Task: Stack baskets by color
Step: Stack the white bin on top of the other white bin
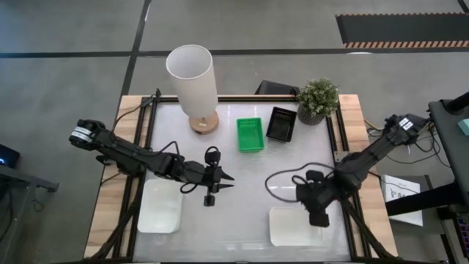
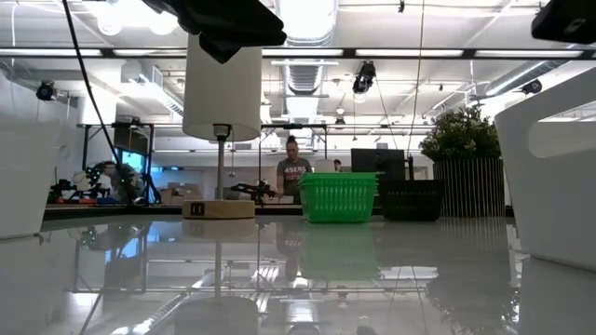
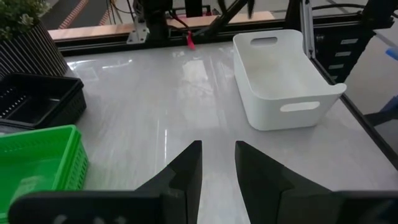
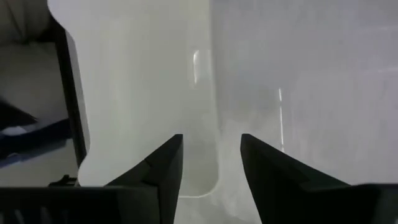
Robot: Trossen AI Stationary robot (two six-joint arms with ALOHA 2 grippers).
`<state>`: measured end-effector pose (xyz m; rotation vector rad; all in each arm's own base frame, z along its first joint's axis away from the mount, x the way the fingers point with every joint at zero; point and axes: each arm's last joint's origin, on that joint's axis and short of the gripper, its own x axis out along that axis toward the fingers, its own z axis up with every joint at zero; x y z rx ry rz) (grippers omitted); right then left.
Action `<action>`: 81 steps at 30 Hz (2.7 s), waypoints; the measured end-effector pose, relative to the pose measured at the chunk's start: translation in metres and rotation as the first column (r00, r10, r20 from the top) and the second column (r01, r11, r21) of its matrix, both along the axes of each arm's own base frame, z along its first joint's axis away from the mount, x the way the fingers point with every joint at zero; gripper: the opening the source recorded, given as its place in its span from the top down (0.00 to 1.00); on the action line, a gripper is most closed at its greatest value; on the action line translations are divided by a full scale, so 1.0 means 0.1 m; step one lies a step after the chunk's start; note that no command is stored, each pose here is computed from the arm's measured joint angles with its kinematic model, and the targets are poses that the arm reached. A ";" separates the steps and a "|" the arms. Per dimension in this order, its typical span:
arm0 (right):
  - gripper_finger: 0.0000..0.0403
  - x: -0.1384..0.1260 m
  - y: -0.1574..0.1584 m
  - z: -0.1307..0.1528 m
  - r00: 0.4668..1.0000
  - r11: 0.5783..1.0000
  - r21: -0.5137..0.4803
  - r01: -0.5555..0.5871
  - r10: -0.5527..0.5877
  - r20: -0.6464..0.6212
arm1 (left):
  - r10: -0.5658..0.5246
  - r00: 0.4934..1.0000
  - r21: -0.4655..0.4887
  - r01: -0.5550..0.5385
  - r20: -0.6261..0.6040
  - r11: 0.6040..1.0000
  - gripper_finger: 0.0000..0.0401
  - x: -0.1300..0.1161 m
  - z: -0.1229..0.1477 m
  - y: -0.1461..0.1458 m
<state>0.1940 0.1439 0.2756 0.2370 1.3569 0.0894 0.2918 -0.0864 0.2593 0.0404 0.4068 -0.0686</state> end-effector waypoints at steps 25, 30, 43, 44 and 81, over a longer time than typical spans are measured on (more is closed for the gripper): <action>0.76 0.06 0.18 -0.64 0.975 0.963 -0.222 -0.154 0.112 -0.191 | 0.000 1.000 -0.005 0.000 0.015 1.000 0.80 0.01 0.01 0.00; 0.92 0.08 0.14 -0.64 0.964 0.940 -0.247 -0.237 0.195 -0.181 | 0.000 1.000 -0.005 0.000 0.016 1.000 0.80 0.01 0.01 0.00; 0.98 0.32 -0.12 -0.60 0.682 0.370 -0.659 -0.654 0.665 -0.303 | -0.003 0.995 -0.022 0.005 0.096 1.000 0.80 0.03 0.08 -0.01; 0.98 0.37 -0.16 -0.59 0.670 0.333 -0.680 -0.653 0.674 -0.313 | -0.004 0.994 -0.026 0.007 0.106 1.000 0.80 0.04 0.09 -0.01; 0.82 0.25 -0.28 -0.16 0.781 0.751 -0.622 -0.223 0.519 0.347 | -0.167 0.983 -0.052 0.163 -0.079 0.985 0.80 0.79 -0.10 -0.40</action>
